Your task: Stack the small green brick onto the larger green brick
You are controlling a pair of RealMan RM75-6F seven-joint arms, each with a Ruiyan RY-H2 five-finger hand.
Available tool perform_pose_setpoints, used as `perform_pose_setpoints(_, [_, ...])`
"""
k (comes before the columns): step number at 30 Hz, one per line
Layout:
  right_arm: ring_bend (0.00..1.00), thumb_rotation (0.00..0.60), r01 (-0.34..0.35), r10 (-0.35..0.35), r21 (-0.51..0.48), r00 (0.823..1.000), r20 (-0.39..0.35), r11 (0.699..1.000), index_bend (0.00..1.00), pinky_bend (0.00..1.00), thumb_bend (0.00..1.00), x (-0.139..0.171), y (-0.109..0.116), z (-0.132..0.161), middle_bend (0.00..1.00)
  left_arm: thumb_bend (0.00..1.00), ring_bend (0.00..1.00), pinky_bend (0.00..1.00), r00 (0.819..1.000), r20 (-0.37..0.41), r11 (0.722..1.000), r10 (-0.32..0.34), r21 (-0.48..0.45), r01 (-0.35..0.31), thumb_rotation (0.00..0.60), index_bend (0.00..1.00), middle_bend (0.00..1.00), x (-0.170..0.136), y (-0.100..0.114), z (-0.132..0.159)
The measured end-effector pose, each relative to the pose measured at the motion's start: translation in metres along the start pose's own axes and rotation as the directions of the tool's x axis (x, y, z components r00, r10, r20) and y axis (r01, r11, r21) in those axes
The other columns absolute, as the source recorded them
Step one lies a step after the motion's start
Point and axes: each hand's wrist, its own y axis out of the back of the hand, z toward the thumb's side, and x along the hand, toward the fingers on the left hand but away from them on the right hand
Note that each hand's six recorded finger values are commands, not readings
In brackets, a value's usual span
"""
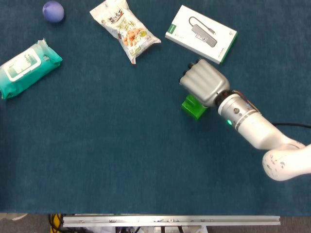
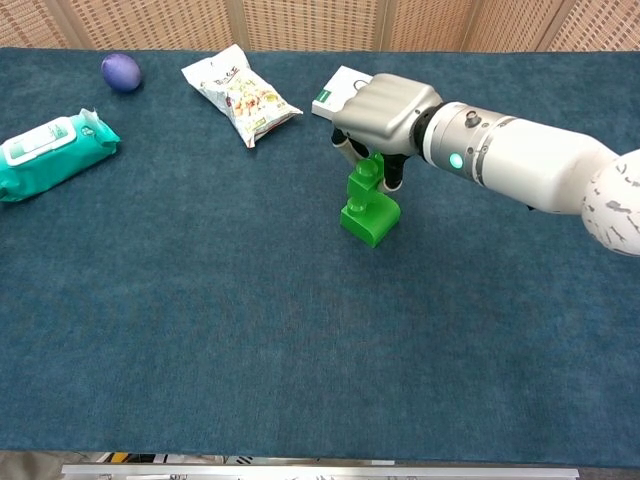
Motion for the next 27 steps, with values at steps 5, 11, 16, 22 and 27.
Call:
perform_pose_setpoints(5, [0.34,0.6,-0.008,0.008,0.003,1.0,-0.005,1.0,0.58,0.4,0.2,-0.0017,-0.0052,0.0021,0.5,0.23,0.21,0.21,1.0,-0.001,1.0,0.0,-0.001,0.0,0.6,0.09,0.21,-0.0002,-0.0001,-0.0006])
perform_pose_setpoints(11, [0.34,0.6,-0.015,0.015,0.011,1.0,-0.007,1.0,0.58,0.4,0.21,-0.0035,-0.0083,0.0039,0.5,0.23,0.21,0.21,1.0,-0.005,1.0,0.0,-0.002,0.0,0.6,0.09,0.21,-0.0009,-0.0001,-0.002])
perform_pose_setpoints(16, [0.34,0.6,-0.015,0.015,0.016,1.0,-0.007,1.0,0.58,0.4,0.2,-0.0051,-0.0084,0.0051,0.5,0.23,0.21,0.21,1.0,-0.006,1.0,0.0,-0.005,0.0,0.6,0.08,0.21,-0.0015,-0.0006,-0.003])
perform_pose_setpoints(22, [0.34,0.6,-0.016,0.016,0.022,1.0,0.0,1.0,0.58,0.4,0.2,-0.0076,-0.0102,0.005,0.5,0.23,0.21,0.21,1.0,-0.009,1.0,0.003,-0.006,-0.004,0.6,0.09,0.21,-0.002,0.0005,-0.0049])
perform_pose_setpoints(27, [0.34,0.6,-0.017,0.017,0.019,1.0,0.006,1.0,0.58,0.4,0.2,-0.0095,-0.0108,0.0053,0.5,0.23,0.21,0.21,1.0,-0.008,1.0,0.002,-0.006,-0.002,0.6,0.09,0.21,-0.002,0.0001,-0.0059])
